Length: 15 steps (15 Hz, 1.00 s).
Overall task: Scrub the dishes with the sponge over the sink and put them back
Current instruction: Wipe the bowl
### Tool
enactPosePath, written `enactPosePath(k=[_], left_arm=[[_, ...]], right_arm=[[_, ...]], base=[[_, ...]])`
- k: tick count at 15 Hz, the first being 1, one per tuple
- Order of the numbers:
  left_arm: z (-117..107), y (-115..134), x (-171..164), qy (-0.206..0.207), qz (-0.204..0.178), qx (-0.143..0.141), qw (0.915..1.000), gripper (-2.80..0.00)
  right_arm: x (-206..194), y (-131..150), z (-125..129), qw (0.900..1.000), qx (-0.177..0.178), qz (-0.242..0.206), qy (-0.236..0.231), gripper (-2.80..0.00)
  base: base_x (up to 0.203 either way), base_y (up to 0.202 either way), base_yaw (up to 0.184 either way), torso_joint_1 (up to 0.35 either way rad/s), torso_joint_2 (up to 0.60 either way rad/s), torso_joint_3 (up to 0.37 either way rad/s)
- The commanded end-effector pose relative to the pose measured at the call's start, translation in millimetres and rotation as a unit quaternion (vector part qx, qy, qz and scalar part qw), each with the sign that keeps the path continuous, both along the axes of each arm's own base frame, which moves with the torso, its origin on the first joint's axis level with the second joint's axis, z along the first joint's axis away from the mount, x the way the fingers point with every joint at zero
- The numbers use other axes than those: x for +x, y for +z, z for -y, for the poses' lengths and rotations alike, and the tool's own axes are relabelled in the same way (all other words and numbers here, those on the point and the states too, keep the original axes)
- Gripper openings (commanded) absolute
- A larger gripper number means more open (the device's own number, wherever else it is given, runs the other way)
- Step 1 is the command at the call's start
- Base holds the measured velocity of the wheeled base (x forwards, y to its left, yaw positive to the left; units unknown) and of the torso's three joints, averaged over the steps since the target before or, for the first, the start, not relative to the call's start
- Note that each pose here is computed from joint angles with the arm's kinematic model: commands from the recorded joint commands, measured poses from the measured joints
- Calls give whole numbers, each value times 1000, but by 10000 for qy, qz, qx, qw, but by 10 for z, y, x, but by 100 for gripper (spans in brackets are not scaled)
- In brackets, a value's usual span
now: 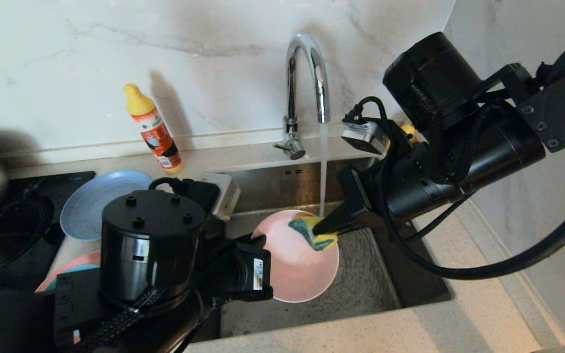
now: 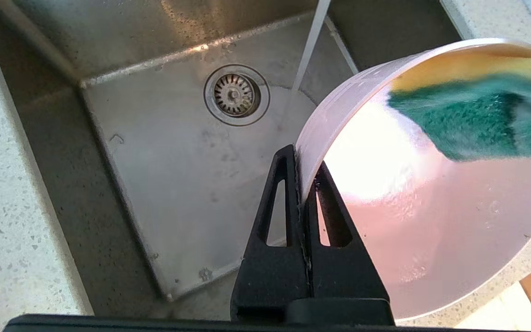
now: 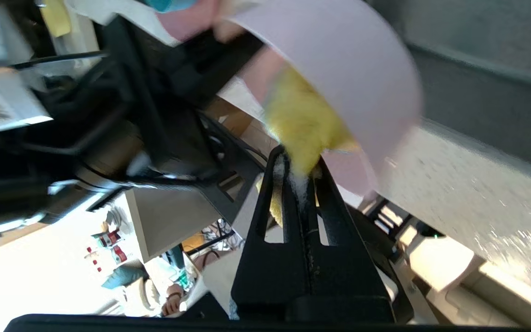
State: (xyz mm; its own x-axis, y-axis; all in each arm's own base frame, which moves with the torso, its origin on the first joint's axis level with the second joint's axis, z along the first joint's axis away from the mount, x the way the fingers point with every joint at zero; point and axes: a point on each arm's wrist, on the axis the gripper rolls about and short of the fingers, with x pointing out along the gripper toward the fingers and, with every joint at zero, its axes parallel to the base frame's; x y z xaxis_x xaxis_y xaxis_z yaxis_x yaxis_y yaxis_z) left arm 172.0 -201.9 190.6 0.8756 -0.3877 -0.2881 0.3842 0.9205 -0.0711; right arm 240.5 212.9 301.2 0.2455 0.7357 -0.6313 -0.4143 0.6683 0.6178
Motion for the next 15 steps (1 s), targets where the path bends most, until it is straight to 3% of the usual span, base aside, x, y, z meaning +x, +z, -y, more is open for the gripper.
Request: enactPosePath(k=[1, 8, 15], left_arm=[[3, 7, 8, 24, 18, -14, 10000, -280], [21, 82, 38, 36, 108, -110, 9999, -280], [6, 77, 25, 40, 97, -117, 9999, -280]], right_arm=[[-50, -36, 79, 9999, -96, -126, -35, -280], [-203, -354, -326, 9960, -458, -510, 578, -280], [-131, -304, -481, 9968, -309, -346, 648, -280]], base=[[0, 0, 0, 0, 0, 0], [0, 0, 0, 0, 0, 0], [0, 0, 0, 0, 0, 0]])
